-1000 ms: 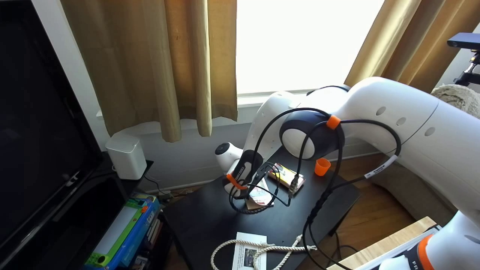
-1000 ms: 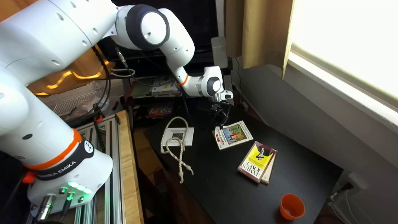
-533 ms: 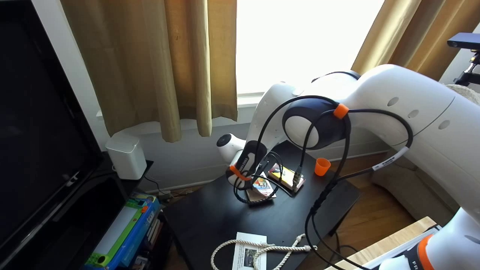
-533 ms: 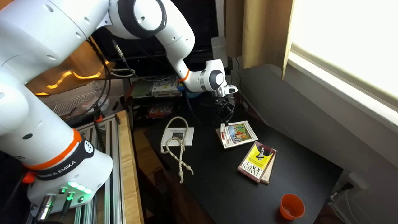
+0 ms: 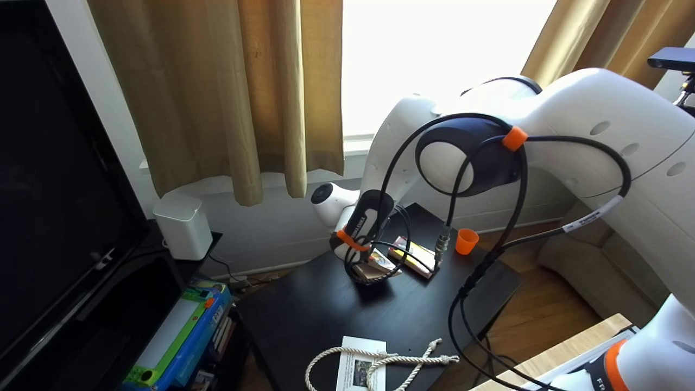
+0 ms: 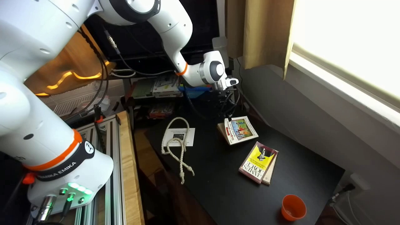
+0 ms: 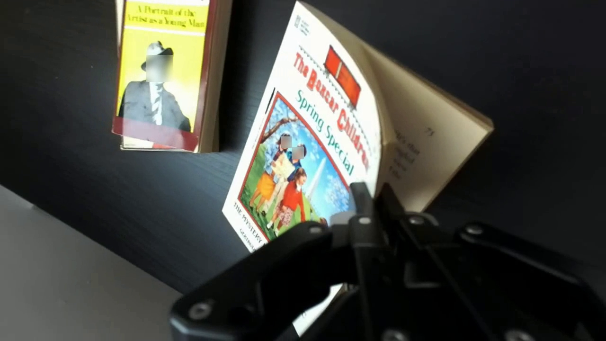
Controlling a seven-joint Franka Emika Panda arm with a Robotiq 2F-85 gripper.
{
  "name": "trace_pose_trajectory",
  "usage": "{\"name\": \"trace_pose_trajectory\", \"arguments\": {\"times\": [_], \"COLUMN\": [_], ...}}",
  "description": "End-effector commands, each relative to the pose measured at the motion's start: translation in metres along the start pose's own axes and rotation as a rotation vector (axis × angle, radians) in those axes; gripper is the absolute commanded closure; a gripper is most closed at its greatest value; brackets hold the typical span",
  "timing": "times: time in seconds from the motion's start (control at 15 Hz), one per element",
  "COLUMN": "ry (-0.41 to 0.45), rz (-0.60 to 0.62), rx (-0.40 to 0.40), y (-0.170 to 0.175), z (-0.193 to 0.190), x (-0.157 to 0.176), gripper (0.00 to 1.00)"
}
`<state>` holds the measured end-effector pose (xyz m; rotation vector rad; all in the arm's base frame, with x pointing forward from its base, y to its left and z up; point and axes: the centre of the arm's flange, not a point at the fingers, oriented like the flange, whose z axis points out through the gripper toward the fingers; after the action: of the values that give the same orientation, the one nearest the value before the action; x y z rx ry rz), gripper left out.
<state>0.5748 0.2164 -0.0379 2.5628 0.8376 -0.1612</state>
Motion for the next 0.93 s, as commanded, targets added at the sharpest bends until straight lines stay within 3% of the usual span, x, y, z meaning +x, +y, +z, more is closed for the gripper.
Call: {"name": "trace_pose_trajectory", "arguments": {"times": [0.0, 0.87], "ry": [-0.048, 0.011], "rz": [-0.089, -0.207], "rx": [-0.093, -0.305], "y": [0.005, 0.013], "z": [-0.007, -0.016], "x": [-0.028, -0.028], "gripper": [0.98, 0.98]}}
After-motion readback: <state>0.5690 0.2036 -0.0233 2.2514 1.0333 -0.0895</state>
